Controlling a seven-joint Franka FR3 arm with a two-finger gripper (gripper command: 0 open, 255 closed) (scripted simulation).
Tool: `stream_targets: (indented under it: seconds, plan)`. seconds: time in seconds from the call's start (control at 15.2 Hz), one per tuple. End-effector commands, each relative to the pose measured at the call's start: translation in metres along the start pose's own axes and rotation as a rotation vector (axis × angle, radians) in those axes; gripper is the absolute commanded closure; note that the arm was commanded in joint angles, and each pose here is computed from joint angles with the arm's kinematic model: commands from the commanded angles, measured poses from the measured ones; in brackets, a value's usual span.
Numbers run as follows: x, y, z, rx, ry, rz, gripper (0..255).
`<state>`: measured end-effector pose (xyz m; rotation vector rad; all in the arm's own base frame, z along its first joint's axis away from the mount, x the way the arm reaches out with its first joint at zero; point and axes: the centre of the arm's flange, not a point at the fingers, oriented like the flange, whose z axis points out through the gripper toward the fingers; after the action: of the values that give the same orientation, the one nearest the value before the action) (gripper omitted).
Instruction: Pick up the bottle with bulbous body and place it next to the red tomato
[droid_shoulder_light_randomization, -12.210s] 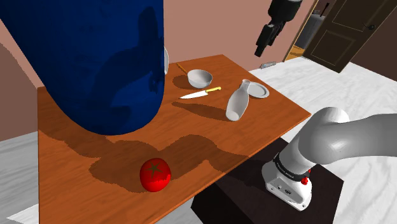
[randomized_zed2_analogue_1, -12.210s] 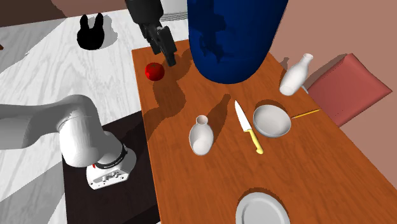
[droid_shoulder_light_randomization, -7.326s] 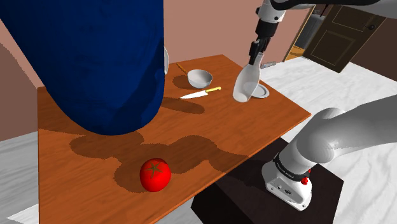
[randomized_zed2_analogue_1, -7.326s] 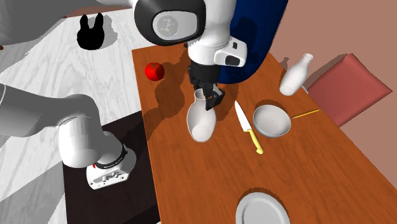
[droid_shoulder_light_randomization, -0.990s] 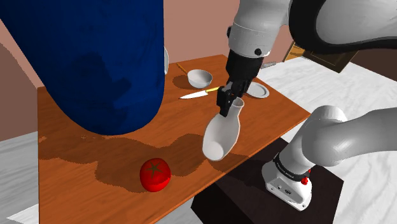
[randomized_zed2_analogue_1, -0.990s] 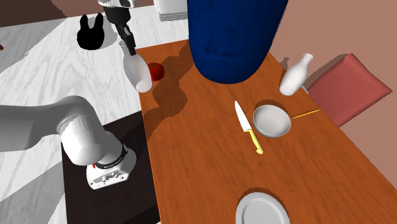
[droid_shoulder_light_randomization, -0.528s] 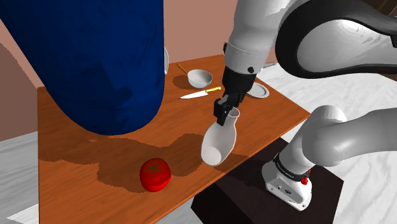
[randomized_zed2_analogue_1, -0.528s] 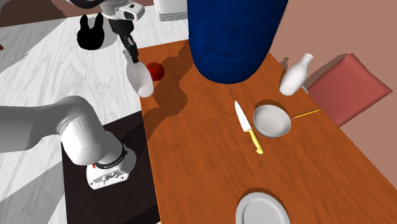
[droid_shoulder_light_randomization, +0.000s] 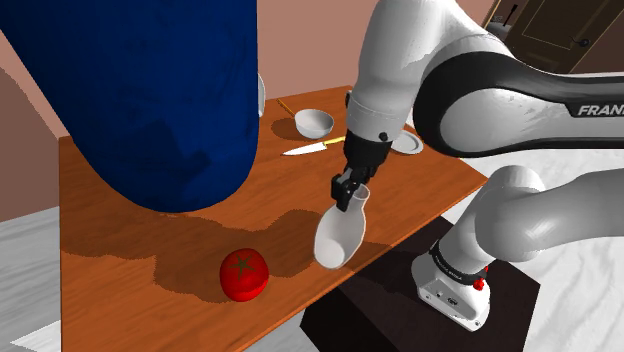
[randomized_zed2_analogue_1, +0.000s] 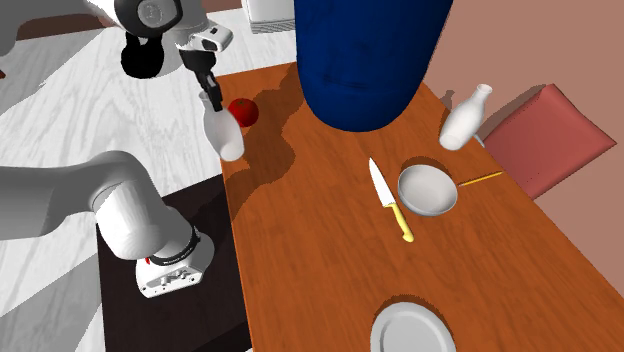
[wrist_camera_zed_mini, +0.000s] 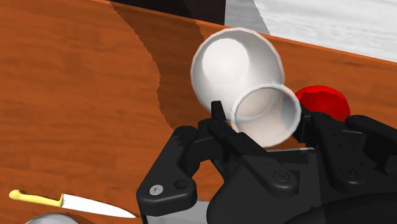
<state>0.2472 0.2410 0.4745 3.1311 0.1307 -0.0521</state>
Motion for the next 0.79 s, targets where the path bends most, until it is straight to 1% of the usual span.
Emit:
stream_targets:
  seconds: [0.0, 0.59, 0.73]
  plan:
    - [0.0, 0.0, 0.01, 0.0, 0.001, 0.0, 255]
    - [0.002, 0.0, 0.058, 0.0, 0.001, 0.0, 255]
    - [0.002, 0.0, 0.061, 0.0, 0.001, 0.0, 255]
